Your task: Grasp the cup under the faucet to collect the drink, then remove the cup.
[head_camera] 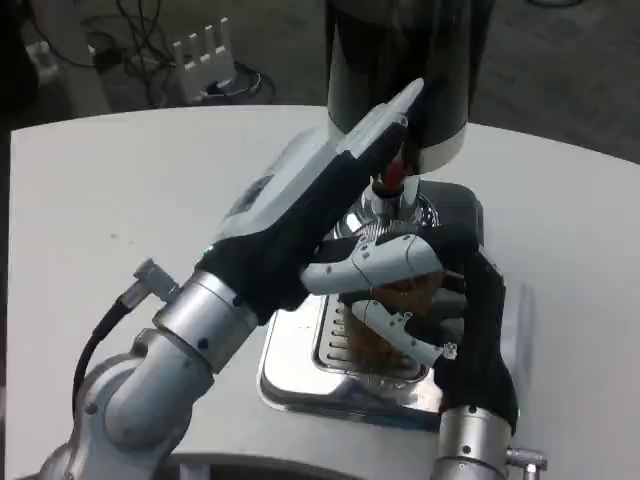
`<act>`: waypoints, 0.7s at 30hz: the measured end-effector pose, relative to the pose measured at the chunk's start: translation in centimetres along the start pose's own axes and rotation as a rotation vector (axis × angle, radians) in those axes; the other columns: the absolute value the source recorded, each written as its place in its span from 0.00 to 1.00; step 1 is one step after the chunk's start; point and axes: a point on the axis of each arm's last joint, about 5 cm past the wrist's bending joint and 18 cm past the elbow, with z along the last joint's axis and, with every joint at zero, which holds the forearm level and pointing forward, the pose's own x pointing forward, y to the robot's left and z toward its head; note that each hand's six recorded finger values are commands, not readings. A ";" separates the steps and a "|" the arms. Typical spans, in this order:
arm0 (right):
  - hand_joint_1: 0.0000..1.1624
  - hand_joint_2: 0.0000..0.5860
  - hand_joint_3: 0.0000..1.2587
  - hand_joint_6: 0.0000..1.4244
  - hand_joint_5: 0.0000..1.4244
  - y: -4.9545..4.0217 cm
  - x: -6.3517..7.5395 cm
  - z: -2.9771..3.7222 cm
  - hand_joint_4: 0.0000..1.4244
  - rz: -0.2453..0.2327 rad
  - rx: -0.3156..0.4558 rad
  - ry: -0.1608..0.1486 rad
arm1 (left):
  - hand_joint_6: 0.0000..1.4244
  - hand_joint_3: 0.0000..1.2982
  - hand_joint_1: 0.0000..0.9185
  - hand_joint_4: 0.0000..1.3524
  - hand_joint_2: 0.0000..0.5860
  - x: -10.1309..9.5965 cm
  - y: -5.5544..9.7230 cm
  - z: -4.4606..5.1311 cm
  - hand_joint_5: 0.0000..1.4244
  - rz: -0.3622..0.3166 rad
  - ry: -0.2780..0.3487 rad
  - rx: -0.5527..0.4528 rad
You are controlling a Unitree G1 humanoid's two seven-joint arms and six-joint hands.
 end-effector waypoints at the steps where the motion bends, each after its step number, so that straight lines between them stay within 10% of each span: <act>1: 0.81 0.16 0.73 0.81 0.82 -0.07 0.0 0.09 0.72 -0.002 0.002 -0.004 | 0.04 0.00 0.00 0.00 0.02 -0.3 0.0 0.05 0.00 0.008 0.006 -0.010; 21: 0.81 0.11 0.75 0.87 0.84 -1.82 -2.6 -0.19 0.74 0.061 -0.052 -0.044 | 0.00 0.00 0.00 0.00 0.02 -4.8 0.7 1.84 0.00 0.182 0.055 -0.034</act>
